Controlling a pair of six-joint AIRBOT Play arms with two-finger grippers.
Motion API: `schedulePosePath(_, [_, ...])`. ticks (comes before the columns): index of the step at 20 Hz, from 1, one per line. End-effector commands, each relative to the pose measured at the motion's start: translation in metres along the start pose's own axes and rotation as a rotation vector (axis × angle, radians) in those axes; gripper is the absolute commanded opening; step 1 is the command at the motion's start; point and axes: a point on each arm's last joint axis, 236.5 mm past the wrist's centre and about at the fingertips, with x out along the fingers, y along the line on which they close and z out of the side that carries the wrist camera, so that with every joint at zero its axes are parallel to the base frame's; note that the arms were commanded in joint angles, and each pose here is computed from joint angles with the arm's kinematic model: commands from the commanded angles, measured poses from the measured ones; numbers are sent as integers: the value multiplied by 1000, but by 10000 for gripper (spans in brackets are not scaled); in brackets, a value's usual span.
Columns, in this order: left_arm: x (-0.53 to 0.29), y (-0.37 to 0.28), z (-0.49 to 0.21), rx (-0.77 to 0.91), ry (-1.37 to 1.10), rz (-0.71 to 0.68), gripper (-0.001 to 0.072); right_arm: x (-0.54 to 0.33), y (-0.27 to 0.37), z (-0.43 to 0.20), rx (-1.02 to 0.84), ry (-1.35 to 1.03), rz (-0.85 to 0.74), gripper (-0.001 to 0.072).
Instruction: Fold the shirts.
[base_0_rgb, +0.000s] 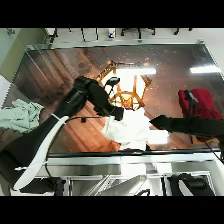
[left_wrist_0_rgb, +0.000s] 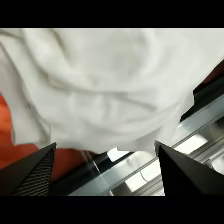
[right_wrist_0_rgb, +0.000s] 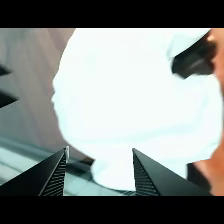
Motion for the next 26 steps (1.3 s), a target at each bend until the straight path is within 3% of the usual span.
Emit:
schedulePosePath(1, [-17, 9, -37, -32, 50, -7, 696, -11, -35, 14, 37, 1, -51, 465])
schedulePosePath(5, [40, -5, -91, 9, 30, -15, 695, 14, -67, -6, 111, 150, -50, 465])
schedulePosePath(10, [101, 13, -115, -110, -8, -20, 694, 54, -80, -90, 179, 381, -37, 465])
schedulePosePath(14, [124, 4, -99, -242, -48, -120, 694, 80, -99, -108, 171, 337, -104, 465])
schedulePosePath(21, [120, 12, -73, -215, -37, -110, 694, 107, -111, -112, 234, 339, -126, 464])
schedulePosePath(26, [115, 45, -63, -295, -43, -96, 693, 127, -110, -108, 230, 316, -125, 463])
